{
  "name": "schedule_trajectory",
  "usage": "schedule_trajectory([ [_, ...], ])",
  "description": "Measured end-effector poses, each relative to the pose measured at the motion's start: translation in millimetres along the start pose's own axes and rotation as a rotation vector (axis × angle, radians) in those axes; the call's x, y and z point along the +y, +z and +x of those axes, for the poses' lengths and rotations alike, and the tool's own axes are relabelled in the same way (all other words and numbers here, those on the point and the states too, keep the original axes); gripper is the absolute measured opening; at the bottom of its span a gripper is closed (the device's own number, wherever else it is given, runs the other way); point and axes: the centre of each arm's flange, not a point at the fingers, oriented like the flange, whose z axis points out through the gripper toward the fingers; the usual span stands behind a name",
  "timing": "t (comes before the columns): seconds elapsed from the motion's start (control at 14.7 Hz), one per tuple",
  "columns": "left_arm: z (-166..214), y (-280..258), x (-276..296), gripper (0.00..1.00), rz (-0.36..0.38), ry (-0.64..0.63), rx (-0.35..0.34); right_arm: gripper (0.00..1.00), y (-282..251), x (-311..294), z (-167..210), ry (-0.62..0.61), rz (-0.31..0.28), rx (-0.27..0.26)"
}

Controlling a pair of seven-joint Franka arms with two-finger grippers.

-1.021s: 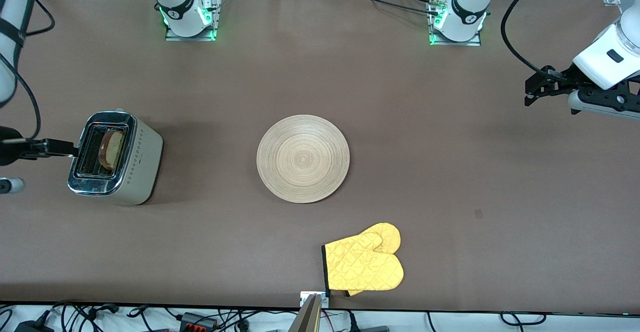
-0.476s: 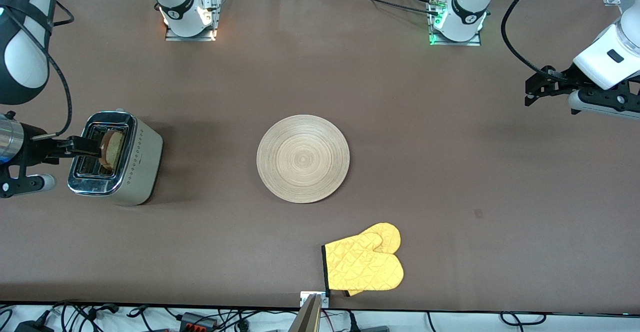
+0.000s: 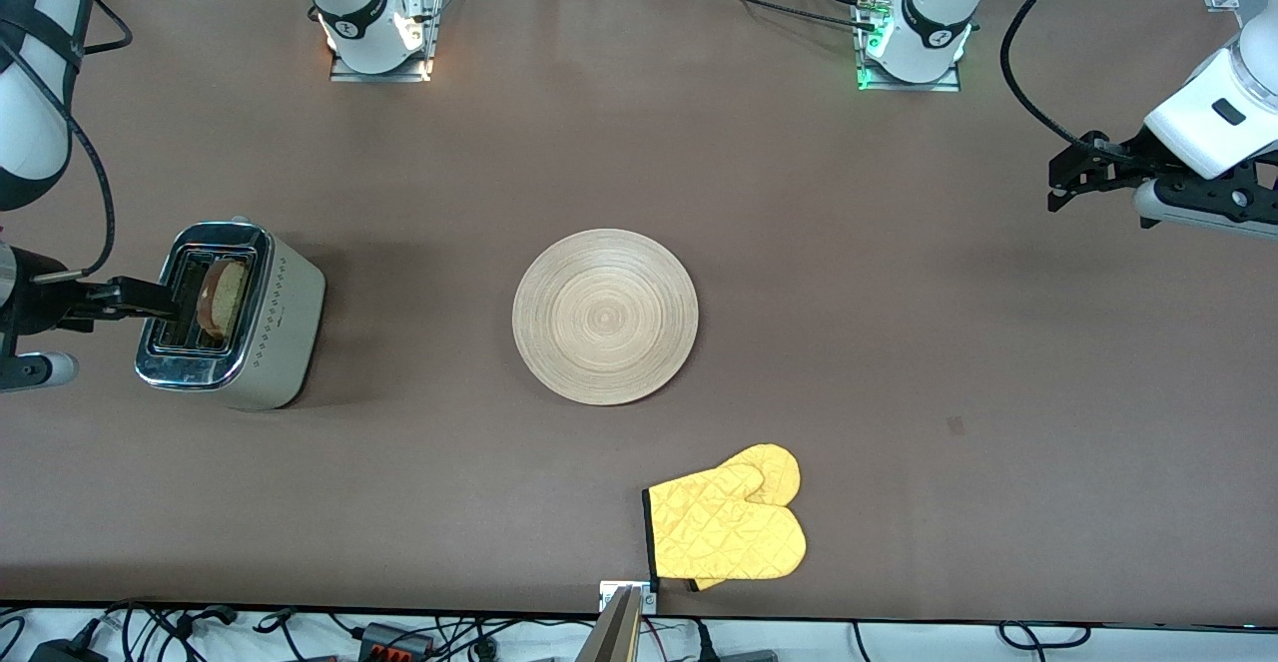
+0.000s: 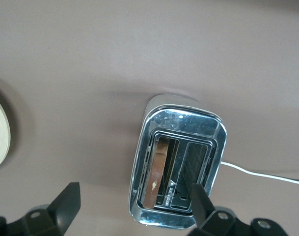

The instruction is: Move plate and put bread in toaster

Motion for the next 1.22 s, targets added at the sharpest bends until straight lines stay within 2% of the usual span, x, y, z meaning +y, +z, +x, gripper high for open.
schedule_trajectory([
  [0.07,0,0,0,1.0,0.003,0.001,-0.001,1.0,-1,-3,1,-0.005,-0.013,0.0],
  [0.27,0,0,0,1.0,0.047,-0.001,-0.005,1.0,-4,-36,4,0.005,-0.121,-0.009],
  [0.41,0,0,2,1.0,0.052,-0.02,-0.006,1.0,-10,-61,4,0.015,-0.137,0.005],
  [0.54,0,0,2,1.0,0.052,-0.069,-0.006,1.0,-18,-64,-1,0.035,-0.127,0.015],
  [0.75,0,1,2,1.0,0.052,-0.183,-0.006,1.0,-31,-49,-26,0.106,-0.08,0.04],
  [1.02,1,2,3,1.0,0.035,-0.218,-0.009,1.0,-37,-41,-60,0.306,-0.038,0.071],
  [1.22,1,4,1,1.0,0.013,-0.228,-0.011,1.0,-36,-37,-66,0.326,-0.015,0.131],
])
